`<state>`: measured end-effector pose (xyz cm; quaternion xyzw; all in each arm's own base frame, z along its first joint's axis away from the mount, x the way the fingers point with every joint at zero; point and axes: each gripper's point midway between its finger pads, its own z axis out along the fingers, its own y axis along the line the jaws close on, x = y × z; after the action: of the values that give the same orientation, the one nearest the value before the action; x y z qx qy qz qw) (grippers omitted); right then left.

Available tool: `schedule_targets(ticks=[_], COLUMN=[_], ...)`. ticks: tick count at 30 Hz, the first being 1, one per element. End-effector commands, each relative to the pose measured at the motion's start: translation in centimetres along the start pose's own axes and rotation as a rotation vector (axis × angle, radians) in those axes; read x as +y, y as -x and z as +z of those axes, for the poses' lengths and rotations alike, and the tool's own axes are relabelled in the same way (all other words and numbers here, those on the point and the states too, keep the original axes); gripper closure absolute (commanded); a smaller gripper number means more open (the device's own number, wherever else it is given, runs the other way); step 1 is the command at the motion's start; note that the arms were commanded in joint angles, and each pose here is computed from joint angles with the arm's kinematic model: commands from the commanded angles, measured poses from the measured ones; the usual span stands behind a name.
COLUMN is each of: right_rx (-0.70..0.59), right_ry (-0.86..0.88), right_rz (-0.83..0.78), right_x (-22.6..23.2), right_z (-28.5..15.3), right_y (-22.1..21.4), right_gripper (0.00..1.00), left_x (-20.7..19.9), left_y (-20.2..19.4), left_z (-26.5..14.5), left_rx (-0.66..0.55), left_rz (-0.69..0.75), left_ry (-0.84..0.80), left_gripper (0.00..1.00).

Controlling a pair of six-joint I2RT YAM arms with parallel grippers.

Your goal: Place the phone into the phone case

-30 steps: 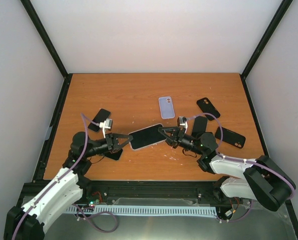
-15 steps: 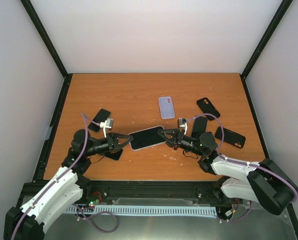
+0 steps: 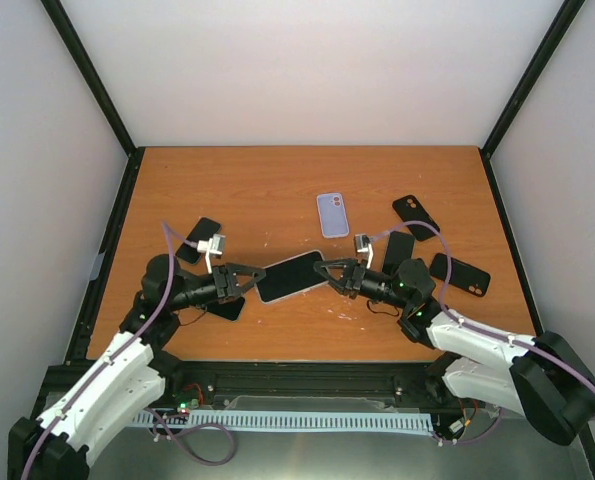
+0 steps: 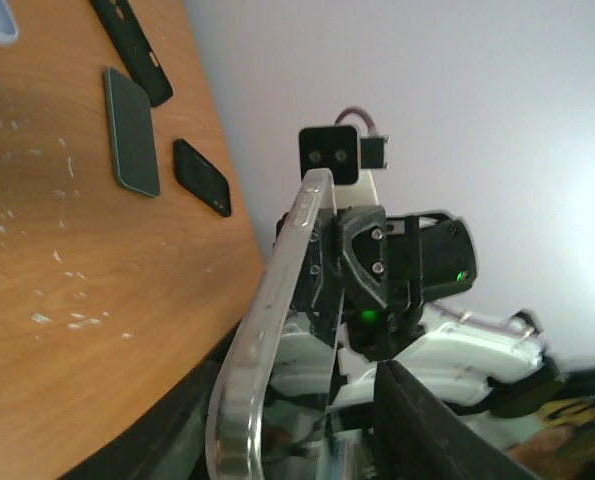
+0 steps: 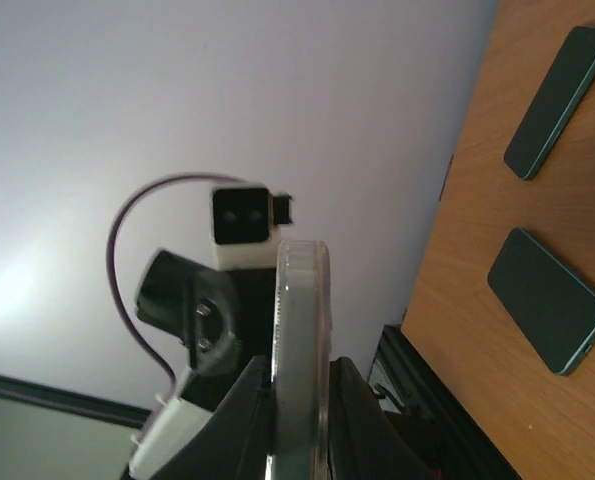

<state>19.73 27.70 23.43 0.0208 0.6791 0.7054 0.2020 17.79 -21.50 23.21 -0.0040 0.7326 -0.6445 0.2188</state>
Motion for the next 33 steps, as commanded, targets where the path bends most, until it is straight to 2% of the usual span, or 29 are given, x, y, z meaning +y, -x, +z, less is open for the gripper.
schedule_targets(ticks=[1, 4, 6, 13, 18, 22, 25, 30, 33], right_rx=[0.111, 0.221, 0.271, 0.344, 0.361, 0.359, 0.364, 0.372, 0.339], right_ry=[0.045, 0.053, 0.073, 0.085, 0.111, 0.124, 0.134, 0.119, 0.088], right_rz=[-0.157, -0.231, -0.271, -0.337, -0.33, -0.335, -0.339, -0.332, -0.319], right_x=[2.8, 3.6, 4.4, 6.0, 6.5, 6.9, 7.3, 7.0, 6.3], right_z=[0.2, -0.1, -0.4, -0.6, 0.2, 0.8, 1.3, 2.2, 2.4], right_y=[-1.2, -2.9, -3.7, -4.6, -4.5, -4.0, -3.7, -3.2, -2.7], right_gripper=[0.94, 0.93, 0.92, 0.9, 0.91, 0.91, 0.91, 0.89, 0.83], left_x=[-3.4, -3.6, -3.7, -5.3, -4.9, -3.9, -3.0, -1.7, -1.0], left_y=[0.6, -0.3, -1.3, -3.7, -4.6, -4.9, -4.9, -4.3, -3.7], left_z=[-0.6, -0.9, -0.9, -0.6, -0.6, -0.5, -0.2, 0.5, 1.0], left_rx=[0.051, 0.134, 0.207, 0.394, 0.444, 0.447, 0.452, 0.447, 0.428], left_rz=[0.274, 0.356, 0.376, 0.387, 0.355, 0.32, 0.295, 0.268, 0.253], left_ry=[0.048, 0.098, 0.079, -0.108, -0.167, -0.163, -0.144, -0.098, -0.061], left_gripper=[0.5, 0.33, 0.28, 0.25, 0.25, 0.32, 0.42, 0.79, 0.91])
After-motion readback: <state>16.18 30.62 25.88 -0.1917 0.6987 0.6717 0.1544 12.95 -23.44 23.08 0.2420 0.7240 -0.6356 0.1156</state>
